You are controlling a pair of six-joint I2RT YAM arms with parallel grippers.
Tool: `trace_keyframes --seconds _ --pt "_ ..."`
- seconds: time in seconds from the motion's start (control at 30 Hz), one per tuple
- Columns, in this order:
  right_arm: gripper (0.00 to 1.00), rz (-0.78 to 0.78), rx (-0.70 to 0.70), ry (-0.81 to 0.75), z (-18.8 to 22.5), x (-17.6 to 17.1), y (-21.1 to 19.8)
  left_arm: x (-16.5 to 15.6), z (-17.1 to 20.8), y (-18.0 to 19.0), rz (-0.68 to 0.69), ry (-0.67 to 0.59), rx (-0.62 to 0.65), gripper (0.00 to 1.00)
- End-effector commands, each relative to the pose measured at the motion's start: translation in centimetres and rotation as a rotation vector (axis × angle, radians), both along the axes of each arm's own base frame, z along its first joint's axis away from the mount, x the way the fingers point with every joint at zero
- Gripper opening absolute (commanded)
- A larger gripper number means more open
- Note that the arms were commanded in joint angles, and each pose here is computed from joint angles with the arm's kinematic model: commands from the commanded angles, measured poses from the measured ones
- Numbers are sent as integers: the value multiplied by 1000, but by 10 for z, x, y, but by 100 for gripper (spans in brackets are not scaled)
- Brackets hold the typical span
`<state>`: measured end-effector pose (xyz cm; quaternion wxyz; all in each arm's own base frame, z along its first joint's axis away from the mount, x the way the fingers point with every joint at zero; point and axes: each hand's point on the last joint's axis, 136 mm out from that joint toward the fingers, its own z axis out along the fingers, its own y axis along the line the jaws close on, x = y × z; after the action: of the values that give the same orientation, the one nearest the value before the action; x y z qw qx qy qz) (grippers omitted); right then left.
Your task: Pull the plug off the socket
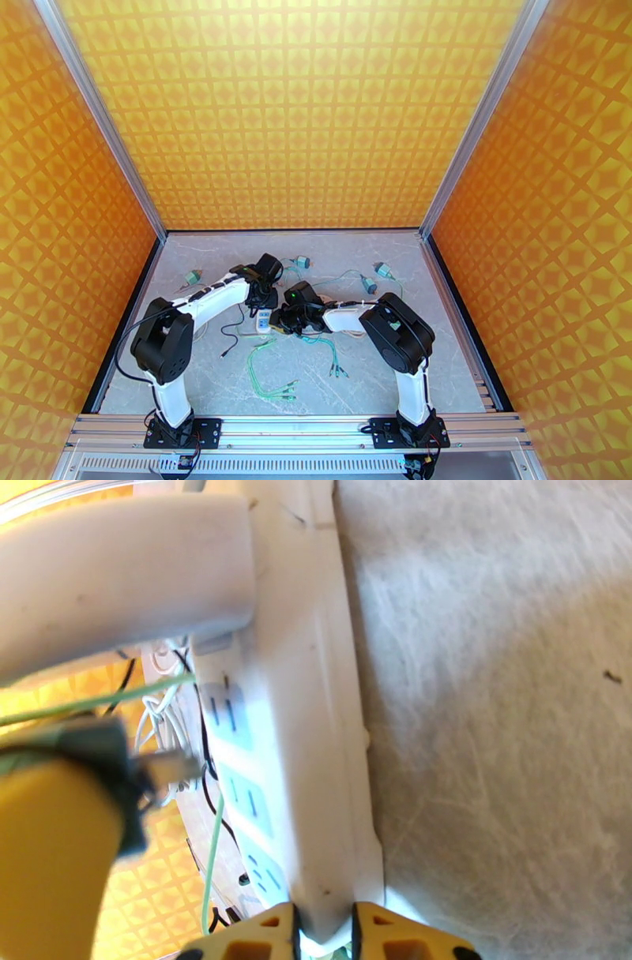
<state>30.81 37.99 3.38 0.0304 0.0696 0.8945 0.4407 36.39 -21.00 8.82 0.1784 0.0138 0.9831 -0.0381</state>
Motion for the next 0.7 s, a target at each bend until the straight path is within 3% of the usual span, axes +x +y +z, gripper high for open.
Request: trace_keyframes --seconds 0.0,0.37,0.67 --pt "21 -82 -249 156 -72 -22 -42 -4 28 -3 3 -24 -41 27" --pt "28 -52 -239 86 -52 -11 -35 -26 61 21 41 -66 -66 26" --pt "29 -49 -232 65 -44 -6 -32 -41 86 83 166 -143 -60 26"
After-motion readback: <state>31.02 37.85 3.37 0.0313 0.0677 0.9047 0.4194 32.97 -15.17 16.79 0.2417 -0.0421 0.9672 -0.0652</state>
